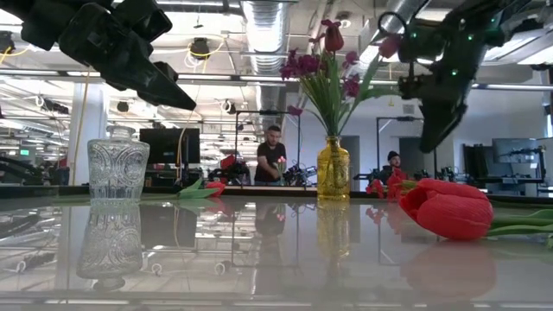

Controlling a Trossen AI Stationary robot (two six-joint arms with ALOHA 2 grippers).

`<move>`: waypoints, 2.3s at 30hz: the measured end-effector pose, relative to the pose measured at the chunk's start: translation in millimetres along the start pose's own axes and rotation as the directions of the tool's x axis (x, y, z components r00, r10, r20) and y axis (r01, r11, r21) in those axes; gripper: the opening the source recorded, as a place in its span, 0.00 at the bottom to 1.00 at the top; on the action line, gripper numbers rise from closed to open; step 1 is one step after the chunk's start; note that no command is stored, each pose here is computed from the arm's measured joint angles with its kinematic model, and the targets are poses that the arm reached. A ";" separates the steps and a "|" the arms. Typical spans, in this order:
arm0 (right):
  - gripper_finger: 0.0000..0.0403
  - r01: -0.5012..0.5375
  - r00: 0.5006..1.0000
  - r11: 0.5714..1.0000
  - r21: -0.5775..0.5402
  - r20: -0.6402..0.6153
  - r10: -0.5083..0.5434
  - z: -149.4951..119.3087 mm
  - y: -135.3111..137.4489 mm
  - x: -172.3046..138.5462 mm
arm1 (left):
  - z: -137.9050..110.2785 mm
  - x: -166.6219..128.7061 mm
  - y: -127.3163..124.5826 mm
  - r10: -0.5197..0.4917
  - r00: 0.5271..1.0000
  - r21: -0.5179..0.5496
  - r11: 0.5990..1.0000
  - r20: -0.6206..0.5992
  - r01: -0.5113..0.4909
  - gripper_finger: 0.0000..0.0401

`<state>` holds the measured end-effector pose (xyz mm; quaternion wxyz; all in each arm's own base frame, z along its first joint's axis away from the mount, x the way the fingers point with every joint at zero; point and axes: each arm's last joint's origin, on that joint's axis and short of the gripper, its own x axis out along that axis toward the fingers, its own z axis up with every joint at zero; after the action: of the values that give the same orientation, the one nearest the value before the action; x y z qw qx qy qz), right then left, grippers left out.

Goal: Sort flowers into vase by color
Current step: Put the top pink flowers into the transparent vase

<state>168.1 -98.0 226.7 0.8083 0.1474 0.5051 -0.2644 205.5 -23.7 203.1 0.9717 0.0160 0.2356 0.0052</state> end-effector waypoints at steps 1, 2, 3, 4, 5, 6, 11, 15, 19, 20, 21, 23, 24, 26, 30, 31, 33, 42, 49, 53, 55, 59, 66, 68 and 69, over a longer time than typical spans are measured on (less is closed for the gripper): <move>0.55 0.026 1.000 1.000 0.014 0.011 -0.026 1.1 -0.7 -0.2 | 0.0 0.0 0.0 0.000 1.000 0.003 1.000 0.000 0.000 0.52; 0.55 0.049 0.999 0.998 0.030 0.010 -0.050 2.0 -1.3 0.7 | -0.1 0.0 0.0 0.000 1.000 0.003 1.000 -0.001 0.000 0.52; 0.55 0.059 0.998 0.997 0.042 -0.001 -0.059 2.1 -1.4 2.2 | -0.3 0.0 0.0 0.000 1.000 0.003 1.000 -0.003 0.000 0.52; 0.55 0.064 0.998 0.997 0.050 -0.020 -0.063 1.7 -2.3 4.7 | -0.8 0.0 0.0 0.000 1.000 -0.001 1.000 -0.008 0.000 0.52; 0.55 0.071 0.997 0.996 0.054 -0.038 -0.069 1.5 -3.5 7.9 | -1.6 0.0 0.0 0.000 1.000 -0.002 1.000 -0.016 0.000 0.52; 0.55 0.075 0.996 0.996 0.056 -0.054 -0.072 1.8 -4.5 11.3 | -2.5 0.0 0.1 0.001 1.000 -0.002 1.000 -0.025 -0.001 0.52; 0.55 0.065 0.983 0.995 0.071 -0.177 -0.051 9.9 -14.9 35.7 | -5.9 -0.1 0.1 -0.002 0.998 0.003 1.000 -0.061 0.002 0.52; 0.55 0.125 0.916 0.982 0.139 -0.397 -0.060 6.0 -24.6 56.0 | -6.0 -0.1 -0.4 -0.017 0.998 -0.005 1.000 -0.062 0.017 0.52; 0.55 0.188 0.831 0.969 0.160 -0.552 -0.070 -7.6 -29.4 67.0 | -7.5 -0.3 -1.1 -0.046 0.996 -0.016 0.999 -0.078 0.045 0.52; 0.55 0.197 0.832 0.967 0.159 -0.549 -0.079 -9.1 -30.6 70.3 | -7.7 -0.3 -1.2 -0.050 0.996 -0.017 0.999 -0.080 0.048 0.52; 0.55 0.203 0.833 0.967 0.156 -0.547 -0.086 -10.1 -30.8 73.7 | -7.6 -0.3 -1.2 -0.050 0.996 -0.017 0.999 -0.080 0.048 0.52; 0.55 0.208 0.815 0.967 0.147 -0.572 -0.089 -15.0 -30.5 79.3 | -7.6 -0.3 -1.2 -0.049 0.996 -0.017 0.999 -0.079 0.048 0.52; 0.55 0.209 0.804 0.967 0.143 -0.588 -0.087 -16.9 -30.4 82.4 | -7.6 -0.3 -1.2 -0.050 0.996 -0.018 0.999 -0.079 0.048 0.52; 0.54 0.210 0.793 0.968 0.136 -0.604 -0.087 -17.2 -30.2 88.0 | -7.6 -0.3 -1.4 -0.051 0.996 -0.033 0.998 -0.079 0.049 0.52; 0.48 0.198 0.760 0.972 0.126 -0.646 -0.071 -18.5 -29.8 99.5 | -8.5 -0.5 -3.2 -0.103 0.991 -0.055 0.994 -0.091 0.098 0.52; 0.45 0.192 0.756 0.973 0.128 -0.652 -0.063 -18.4 -29.5 101.1 | -8.7 -0.6 -3.9 -0.121 0.988 -0.058 0.992 -0.093 0.116 0.52; 0.36 0.186 0.753 0.974 0.131 -0.655 -0.055 -17.5 -28.0 101.9 | -9.1 -0.8 -4.8 -0.142 0.985 -0.060 0.989 -0.097 0.137 0.52; 0.08 0.403 0.845 0.889 0.216 -0.461 -0.271 -9.9 -34.0 50.2 | -10.6 -1.6 -9.0 -0.168 0.979 -0.096 0.983 -0.112 0.158 0.52; 0.08 0.322 0.947 0.879 0.352 -0.095 -0.308 -10.2 -36.3 -18.0 | -9.4 -1.5 -9.2 -0.172 0.980 -0.094 0.982 -0.100 0.162 0.52; 0.07 0.178 0.972 0.914 0.365 0.080 -0.221 -11.8 -29.1 -41.1 | -9.0 -1.4 -9.2 -0.171 0.981 -0.093 0.982 -0.096 0.162 0.52; 0.07 0.149 0.965 0.919 0.366 0.150 -0.216 -10.9 -27.0 -48.3 | -9.0 -1.4 -9.1 -0.168 0.981 -0.093 0.983 -0.095 0.159 0.52; 0.08 0.099 0.957 0.928 0.359 0.222 -0.188 -7.0 -24.0 -52.9 | -9.0 -1.4 -9.1 -0.167 0.981 -0.094 0.983 -0.095 0.158 0.52; 0.08 0.102 0.982 0.937 0.333 0.117 -0.149 1.6 -21.5 -29.2 | -9.0 -1.4 -9.2 -0.168 0.981 -0.106 0.982 -0.095 0.158 0.52; 0.08 0.085 0.990 0.942 0.325 0.079 -0.117 3.9 -20.3 -20.7 | -9.0 -1.4 -9.2 -0.168 0.981 -0.106 0.982 -0.096 0.158 0.52; 0.08 0.070 0.994 0.946 0.316 0.061 -0.094 4.8 -19.4 -16.8 | -9.1 -1.4 -9.2 -0.168 0.981 -0.107 0.982 -0.096 0.158 0.52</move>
<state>154.6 -111.6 244.4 0.7814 0.2426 0.4315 -0.3800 200.1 -32.6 195.4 0.9548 -0.0517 0.2861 -0.0622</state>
